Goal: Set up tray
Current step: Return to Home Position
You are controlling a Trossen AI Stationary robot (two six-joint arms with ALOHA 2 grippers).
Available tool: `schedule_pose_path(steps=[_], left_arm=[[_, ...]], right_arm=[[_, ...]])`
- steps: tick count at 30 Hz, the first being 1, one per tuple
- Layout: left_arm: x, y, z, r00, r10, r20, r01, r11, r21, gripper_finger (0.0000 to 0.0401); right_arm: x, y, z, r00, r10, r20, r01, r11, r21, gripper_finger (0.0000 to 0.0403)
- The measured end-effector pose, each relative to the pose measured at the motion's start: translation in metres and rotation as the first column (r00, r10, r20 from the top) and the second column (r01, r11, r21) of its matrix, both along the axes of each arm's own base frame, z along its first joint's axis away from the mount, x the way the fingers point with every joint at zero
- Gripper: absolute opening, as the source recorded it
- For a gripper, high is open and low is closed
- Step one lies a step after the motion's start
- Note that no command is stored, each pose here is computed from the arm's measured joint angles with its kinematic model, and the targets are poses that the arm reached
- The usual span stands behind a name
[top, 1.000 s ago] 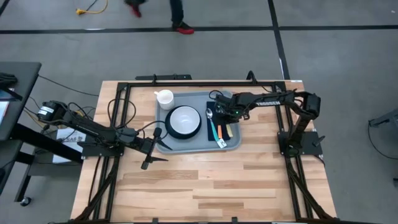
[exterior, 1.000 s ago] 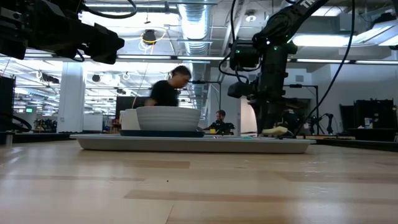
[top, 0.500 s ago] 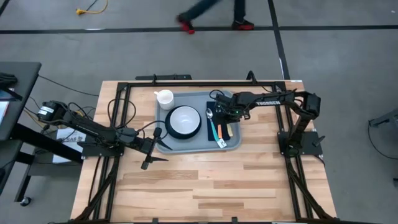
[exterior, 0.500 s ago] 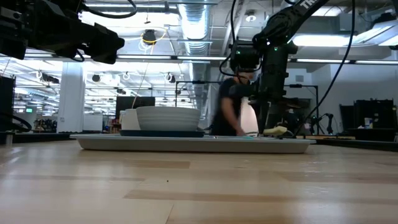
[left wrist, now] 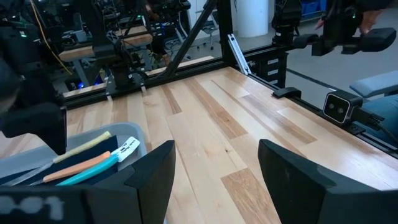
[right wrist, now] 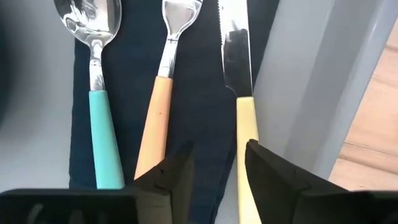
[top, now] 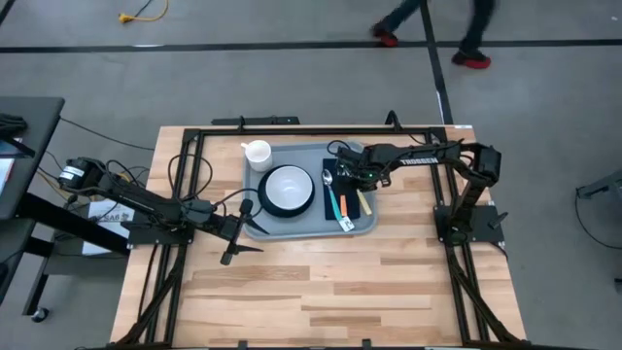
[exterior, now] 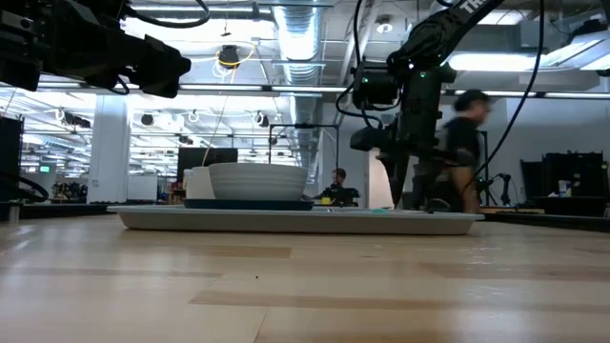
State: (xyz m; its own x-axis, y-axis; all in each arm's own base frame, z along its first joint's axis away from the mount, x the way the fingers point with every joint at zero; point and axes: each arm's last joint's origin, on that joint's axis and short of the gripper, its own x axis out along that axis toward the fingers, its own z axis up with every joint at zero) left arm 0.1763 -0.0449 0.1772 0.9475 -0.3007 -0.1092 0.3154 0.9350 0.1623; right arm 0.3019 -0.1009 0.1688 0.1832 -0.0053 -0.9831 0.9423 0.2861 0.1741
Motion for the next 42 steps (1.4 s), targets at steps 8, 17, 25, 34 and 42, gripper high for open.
schedule_pose_path(steps=[8,17,25,34,42], left_arm=[[0.000,0.000,0.000,1.000,-0.001,0.003,0.001,1.000,0.009,0.0219],[-0.004,0.000,0.006,0.999,-0.026,0.039,0.026,1.000,0.014,0.0219],[-0.012,-0.001,0.010,0.994,-0.108,0.014,0.108,0.993,-0.035,0.0219],[-0.026,-0.006,0.020,0.972,-0.231,-0.045,0.203,0.919,-0.337,0.0219],[-0.034,-0.008,0.028,0.980,-0.200,0.009,0.190,0.917,-0.351,0.0219]], right_arm=[[-0.008,0.004,0.030,0.994,0.091,0.067,-0.084,0.991,-0.106,0.0150],[-0.039,0.032,0.086,0.951,0.287,0.119,-0.258,0.943,-0.209,0.0142],[-0.065,0.085,0.097,0.855,0.517,-0.049,-0.517,0.841,-0.157,0.0137],[-0.089,0.141,0.090,0.769,0.596,-0.231,-0.612,0.582,-0.535,0.0139],[-0.136,0.171,0.075,0.600,0.762,0.243,-0.291,0.491,-0.821,0.0136]])
